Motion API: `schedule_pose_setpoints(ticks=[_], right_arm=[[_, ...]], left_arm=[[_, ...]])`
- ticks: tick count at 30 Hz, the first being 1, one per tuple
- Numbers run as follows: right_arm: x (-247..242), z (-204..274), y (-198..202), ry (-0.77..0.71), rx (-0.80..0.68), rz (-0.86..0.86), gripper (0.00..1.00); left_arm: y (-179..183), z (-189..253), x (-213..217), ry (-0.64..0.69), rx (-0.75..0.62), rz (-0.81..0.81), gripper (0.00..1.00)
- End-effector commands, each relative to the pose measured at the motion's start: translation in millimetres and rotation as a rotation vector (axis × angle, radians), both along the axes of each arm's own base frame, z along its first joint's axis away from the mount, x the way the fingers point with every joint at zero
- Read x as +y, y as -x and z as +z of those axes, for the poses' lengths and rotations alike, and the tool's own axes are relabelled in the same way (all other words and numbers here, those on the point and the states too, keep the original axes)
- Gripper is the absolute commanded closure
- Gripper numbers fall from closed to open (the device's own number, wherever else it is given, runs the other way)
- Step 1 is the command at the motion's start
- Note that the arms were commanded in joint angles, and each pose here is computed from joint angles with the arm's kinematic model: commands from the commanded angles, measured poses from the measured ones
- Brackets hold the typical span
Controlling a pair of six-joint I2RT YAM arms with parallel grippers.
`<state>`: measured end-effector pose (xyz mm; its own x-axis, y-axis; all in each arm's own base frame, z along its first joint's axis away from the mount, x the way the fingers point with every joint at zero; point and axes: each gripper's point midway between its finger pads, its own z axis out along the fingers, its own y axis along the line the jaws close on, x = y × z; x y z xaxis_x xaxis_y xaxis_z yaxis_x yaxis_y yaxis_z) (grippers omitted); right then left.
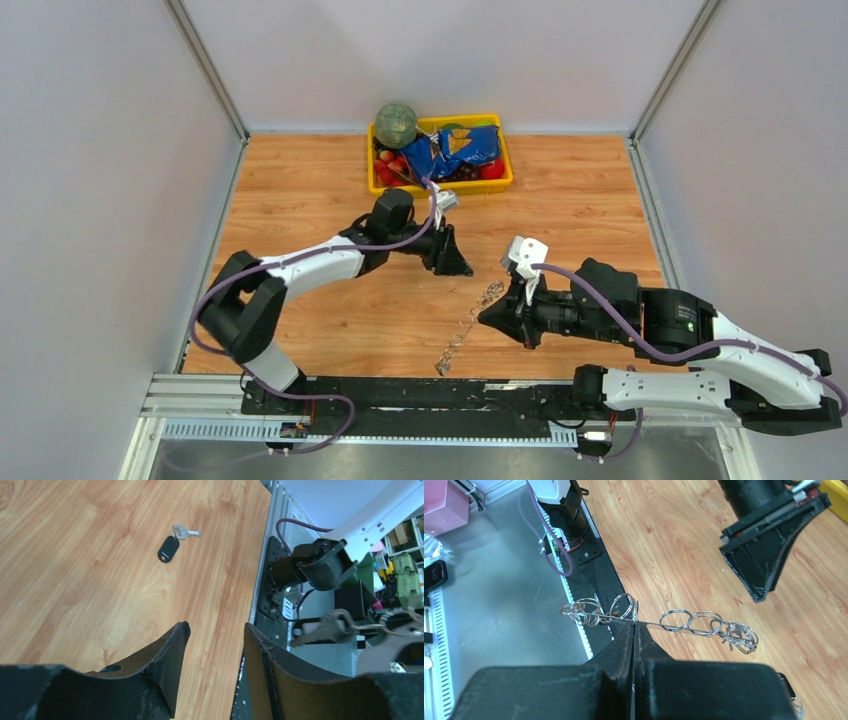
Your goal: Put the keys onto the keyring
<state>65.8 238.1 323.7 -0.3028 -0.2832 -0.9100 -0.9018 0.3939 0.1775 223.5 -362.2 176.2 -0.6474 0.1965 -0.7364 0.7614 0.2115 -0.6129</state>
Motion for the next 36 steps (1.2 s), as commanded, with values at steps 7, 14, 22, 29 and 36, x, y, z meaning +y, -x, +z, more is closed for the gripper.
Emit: schedule_pose_setpoints(ticks=[7, 14, 22, 29, 36], right_arm=[[-8, 12, 4, -0.077, 0.043, -0.022, 1.00], [-6, 14, 7, -0.105, 0.050, -0.009, 1.00], [-7, 16, 11, -0.122, 0.047, 0.010, 1.00], [-14, 21, 14, -0.151, 0.044, 0.019, 1.00], [-16, 21, 17, -0.159, 0.040, 0.034, 1.00]], left_arm=[[-27, -18, -72, 0.142, 0.016, -0.154, 0.45], [-29, -44, -108, 0.163, 0.093, -0.231, 0.45], [-31, -78, -144, 0.093, 0.131, -0.270, 0.43], [-39, -120, -168, -0.094, 0.072, -0.248, 0.43], [-38, -149, -170, -0.145, 0.096, -0.231, 0.43]])
